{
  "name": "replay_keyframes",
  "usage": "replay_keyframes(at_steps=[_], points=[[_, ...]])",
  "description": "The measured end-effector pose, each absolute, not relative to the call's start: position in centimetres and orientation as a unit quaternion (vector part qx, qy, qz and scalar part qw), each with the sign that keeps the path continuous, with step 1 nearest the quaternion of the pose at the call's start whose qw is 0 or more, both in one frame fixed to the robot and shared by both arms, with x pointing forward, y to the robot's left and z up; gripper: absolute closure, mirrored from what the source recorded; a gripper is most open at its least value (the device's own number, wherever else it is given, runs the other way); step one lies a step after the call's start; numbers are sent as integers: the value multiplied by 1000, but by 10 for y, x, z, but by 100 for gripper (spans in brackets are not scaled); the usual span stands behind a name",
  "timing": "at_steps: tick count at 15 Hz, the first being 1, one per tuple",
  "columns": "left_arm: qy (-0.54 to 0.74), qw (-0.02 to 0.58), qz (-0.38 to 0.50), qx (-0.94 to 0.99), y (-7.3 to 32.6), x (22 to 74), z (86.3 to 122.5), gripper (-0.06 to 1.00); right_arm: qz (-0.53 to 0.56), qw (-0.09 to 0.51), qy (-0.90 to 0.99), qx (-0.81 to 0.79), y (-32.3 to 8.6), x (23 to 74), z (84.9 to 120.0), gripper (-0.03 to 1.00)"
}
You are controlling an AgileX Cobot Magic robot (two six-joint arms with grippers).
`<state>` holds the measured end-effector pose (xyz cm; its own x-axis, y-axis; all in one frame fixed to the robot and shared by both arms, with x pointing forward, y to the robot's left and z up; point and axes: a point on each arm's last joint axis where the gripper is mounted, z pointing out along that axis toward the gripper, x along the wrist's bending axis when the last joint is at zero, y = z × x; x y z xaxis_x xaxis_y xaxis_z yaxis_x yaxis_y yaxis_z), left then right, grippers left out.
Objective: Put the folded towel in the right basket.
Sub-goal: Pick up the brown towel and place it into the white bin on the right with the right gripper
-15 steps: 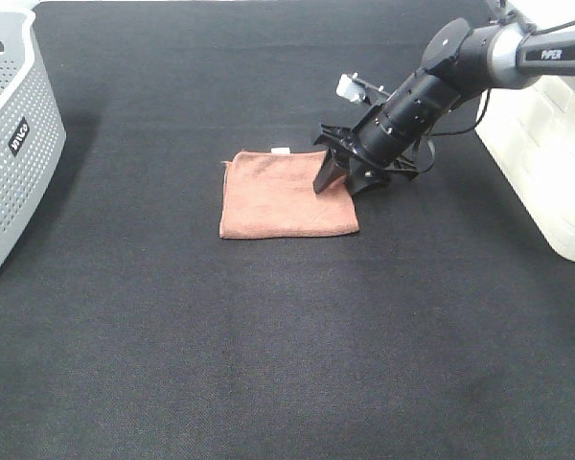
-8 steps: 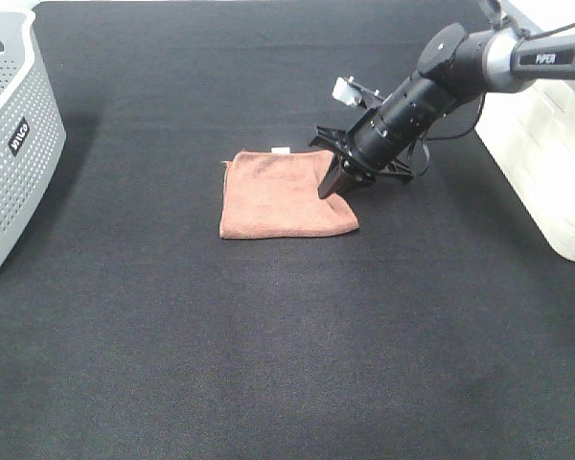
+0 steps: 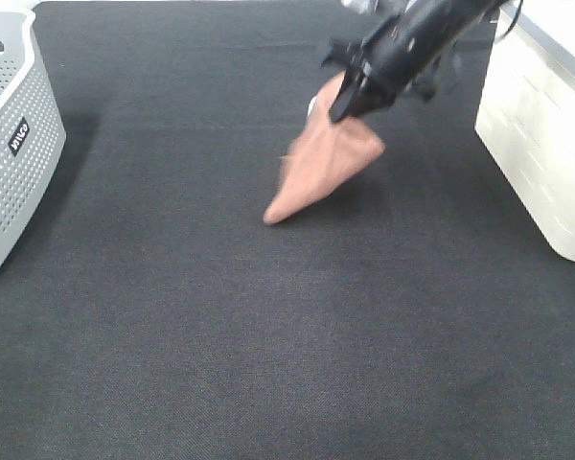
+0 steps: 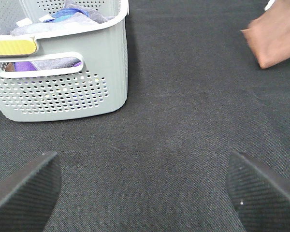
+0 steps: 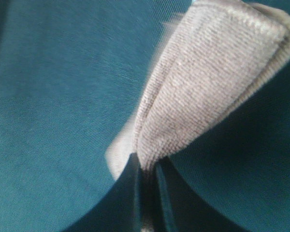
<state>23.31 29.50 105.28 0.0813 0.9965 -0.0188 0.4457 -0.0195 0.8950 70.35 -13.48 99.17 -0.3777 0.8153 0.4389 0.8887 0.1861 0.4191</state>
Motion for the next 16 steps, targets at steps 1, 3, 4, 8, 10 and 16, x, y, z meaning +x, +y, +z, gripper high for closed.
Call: replay_keyframes(at_steps=[1, 3, 4, 8, 10, 16], points=[[580, 392, 351, 622, 295, 233, 1053, 7, -321, 38, -774, -544, -138, 698, 1014, 95], [580, 392, 351, 622, 295, 233, 1053, 7, -332, -14, -784, -524, -147, 680, 1067, 95], [580, 392, 351, 622, 295, 233, 1053, 7, -336, -41, -784, -521, -152, 672, 1089, 95], [580, 392, 351, 622, 295, 233, 1053, 7, -319, -159, -770, -528, -180, 644, 1151, 95], [580, 392, 351, 622, 295, 233, 1053, 7, -305, -214, -742, -557, -209, 635, 1174, 95], [580, 392, 351, 622, 295, 233, 1053, 7, -298, -233, -640, -669, -324, 637, 1182, 95]])
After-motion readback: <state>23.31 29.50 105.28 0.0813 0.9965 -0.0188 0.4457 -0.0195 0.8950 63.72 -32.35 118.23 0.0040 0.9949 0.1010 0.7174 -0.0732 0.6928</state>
